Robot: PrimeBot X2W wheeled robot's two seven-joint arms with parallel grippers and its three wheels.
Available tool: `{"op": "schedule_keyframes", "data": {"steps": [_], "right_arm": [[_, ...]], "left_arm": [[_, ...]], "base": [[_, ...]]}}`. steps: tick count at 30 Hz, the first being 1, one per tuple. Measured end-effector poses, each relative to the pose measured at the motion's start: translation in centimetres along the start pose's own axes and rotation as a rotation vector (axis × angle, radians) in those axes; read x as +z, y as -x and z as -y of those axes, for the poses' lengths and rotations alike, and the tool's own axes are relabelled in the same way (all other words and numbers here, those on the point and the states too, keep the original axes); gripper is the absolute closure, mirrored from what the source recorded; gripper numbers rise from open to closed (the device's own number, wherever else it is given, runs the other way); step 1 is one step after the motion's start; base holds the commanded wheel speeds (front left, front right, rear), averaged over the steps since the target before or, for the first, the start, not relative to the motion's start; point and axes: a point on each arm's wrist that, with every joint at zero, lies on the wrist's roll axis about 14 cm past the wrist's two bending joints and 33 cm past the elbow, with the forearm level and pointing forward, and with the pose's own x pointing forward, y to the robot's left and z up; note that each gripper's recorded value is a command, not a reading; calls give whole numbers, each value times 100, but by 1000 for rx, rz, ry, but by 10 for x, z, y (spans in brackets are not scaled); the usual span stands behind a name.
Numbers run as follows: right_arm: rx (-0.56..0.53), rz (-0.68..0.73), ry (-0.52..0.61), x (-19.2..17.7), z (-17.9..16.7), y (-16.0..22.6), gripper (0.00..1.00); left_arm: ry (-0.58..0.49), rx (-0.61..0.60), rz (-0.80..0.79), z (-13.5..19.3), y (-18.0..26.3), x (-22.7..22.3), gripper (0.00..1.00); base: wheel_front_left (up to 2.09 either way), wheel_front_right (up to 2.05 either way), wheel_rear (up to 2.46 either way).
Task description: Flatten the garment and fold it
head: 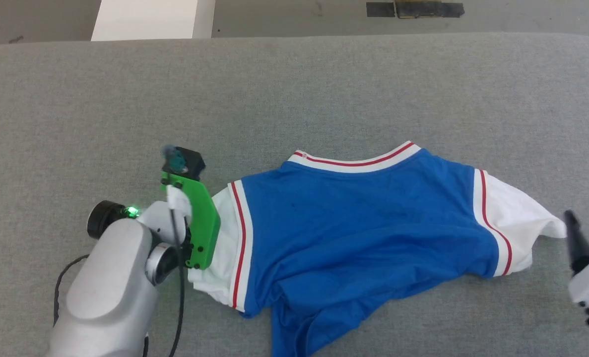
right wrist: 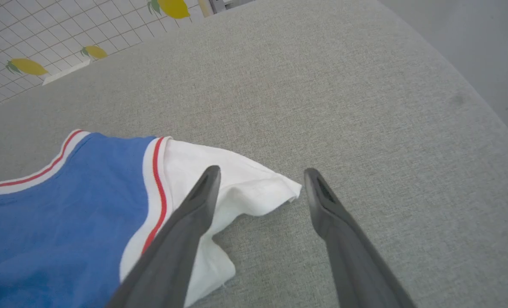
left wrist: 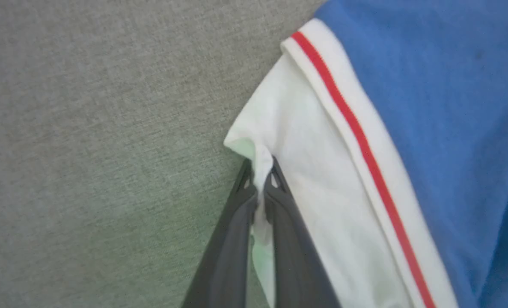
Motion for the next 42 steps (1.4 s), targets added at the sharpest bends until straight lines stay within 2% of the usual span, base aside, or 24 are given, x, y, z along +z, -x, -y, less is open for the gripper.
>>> {"op": "schedule_keyframes", "data": {"steps": [4, 7, 12, 16, 19, 25, 30, 31, 32, 38, 42], "right_arm": [[-33, 53, 52, 24, 4, 2, 0], [-17, 51, 110, 38, -9, -1, 0], [25, -157, 287, 19, -44, -18, 0], [-25, -346, 450, 1, -32, -34, 0], [-42, -446, 523, -11, -27, -44, 0], [-23, -596, 602, -43, -28, -54, 0], [-1, -656, 601, -54, -30, -59, 2], [3, -664, 591, -55, -30, -59, 86], [9, -666, 583, -56, -31, -60, 100], [66, -619, 518, -47, -44, -58, 100], [146, -484, 384, -13, -70, -62, 100]], "left_arm": [[77, -19, 126, -2, 5, 13, 100], [142, -34, 206, -3, 10, 19, 100], [197, -39, 294, 2, 19, 22, 100], [213, -54, 327, 8, 24, 22, 100], [220, -57, 346, 8, 27, 23, 100], [240, -48, 347, 4, 26, 18, 100], [254, -41, 333, 2, 23, 10, 100], [256, -41, 333, 2, 22, 10, 100], [258, -42, 337, 2, 21, 11, 100], [273, -54, 422, 2, 29, 26, 100], [281, -52, 556, -5, 48, 57, 100]], "base": [[0, 0, 0], [0, 0, 0], [0, 0, 0], [0, 0, 0], [0, 0, 0], [0, 0, 0], [0, 0, 0], [0, 0, 0], [0, 0, 0], [0, 0, 0], [0, 0, 0]]}}
